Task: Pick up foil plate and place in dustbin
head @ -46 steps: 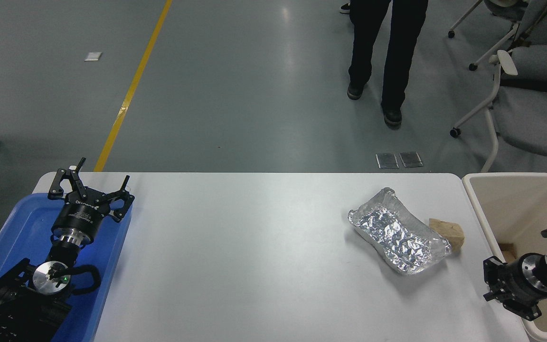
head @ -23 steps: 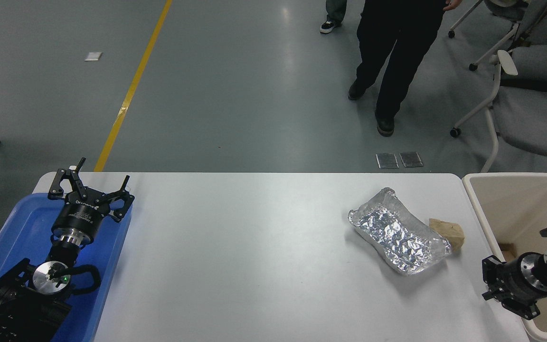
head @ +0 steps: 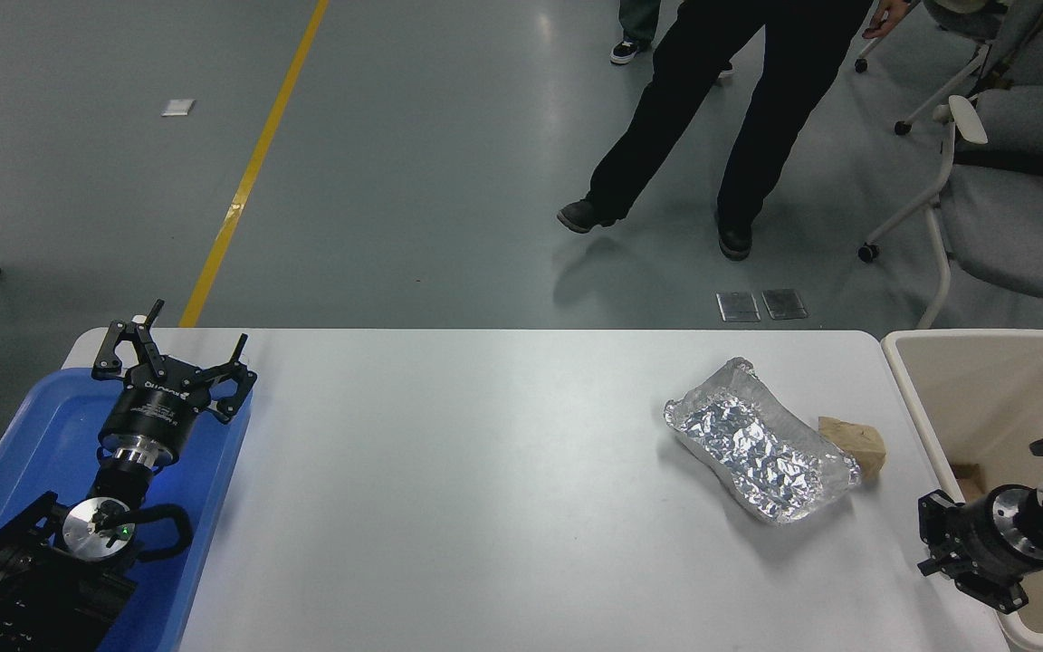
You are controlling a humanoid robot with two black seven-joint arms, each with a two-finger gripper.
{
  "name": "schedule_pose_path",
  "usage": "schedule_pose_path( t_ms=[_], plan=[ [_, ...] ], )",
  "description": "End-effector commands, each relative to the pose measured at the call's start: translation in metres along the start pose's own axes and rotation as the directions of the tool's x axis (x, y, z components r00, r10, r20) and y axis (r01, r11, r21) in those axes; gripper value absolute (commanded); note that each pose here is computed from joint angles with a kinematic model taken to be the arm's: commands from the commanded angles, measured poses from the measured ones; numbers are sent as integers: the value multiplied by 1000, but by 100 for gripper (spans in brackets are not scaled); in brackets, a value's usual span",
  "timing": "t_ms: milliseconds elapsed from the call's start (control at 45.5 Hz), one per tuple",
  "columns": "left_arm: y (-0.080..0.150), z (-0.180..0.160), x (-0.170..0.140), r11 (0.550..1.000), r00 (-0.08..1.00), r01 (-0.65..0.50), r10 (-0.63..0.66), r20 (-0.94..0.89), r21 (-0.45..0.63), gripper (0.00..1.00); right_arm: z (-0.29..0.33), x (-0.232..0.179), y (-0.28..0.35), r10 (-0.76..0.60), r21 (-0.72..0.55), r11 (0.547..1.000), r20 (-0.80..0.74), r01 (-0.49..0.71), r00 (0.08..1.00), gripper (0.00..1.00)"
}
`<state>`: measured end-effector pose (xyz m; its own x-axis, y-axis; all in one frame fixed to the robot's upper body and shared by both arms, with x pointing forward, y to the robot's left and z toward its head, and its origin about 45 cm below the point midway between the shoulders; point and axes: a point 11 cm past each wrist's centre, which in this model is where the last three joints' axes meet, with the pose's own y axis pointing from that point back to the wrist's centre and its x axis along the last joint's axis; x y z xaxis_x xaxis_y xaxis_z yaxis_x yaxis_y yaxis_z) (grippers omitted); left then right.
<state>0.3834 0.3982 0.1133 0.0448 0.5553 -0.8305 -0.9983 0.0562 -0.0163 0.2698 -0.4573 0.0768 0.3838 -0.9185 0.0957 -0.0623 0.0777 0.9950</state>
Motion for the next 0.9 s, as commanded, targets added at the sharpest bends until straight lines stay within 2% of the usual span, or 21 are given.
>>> schedule_pose_path(
  t_ms=[0,110,132,176,286,374,396,879],
  plan=[
    [0,0,0,1000,1000,0,0,-1,-2,99,-3,-1,3,-1,-1,1000,-25,1,1000,0],
    [0,0,0,1000,1000,0,0,-1,-2,99,-9,3,13,15,4,1000,-67,-15,998,0],
    [0,0,0,1000,1000,0,0,-1,0,99,-10,6,15,25,5,1000,-72,-25,997,3],
    [0,0,0,1000,1000,0,0,-1,-2,99,-13,12,21,46,12,999,-82,-45,996,24],
    [0,0,0,1000,1000,0,0,-1,0,99,-26,19,35,75,33,997,-131,-71,989,50],
    [0,0,0,1000,1000,0,0,-1,-2,99,-37,22,52,85,60,995,-148,-77,985,93],
    [0,0,0,1000,1000,0,0,0,1,99,-37,23,56,83,63,995,-147,-74,986,100],
    [0,0,0,1000,1000,0,0,0,1,99,-68,13,181,134,65,991,-339,-120,931,100]
  ],
)
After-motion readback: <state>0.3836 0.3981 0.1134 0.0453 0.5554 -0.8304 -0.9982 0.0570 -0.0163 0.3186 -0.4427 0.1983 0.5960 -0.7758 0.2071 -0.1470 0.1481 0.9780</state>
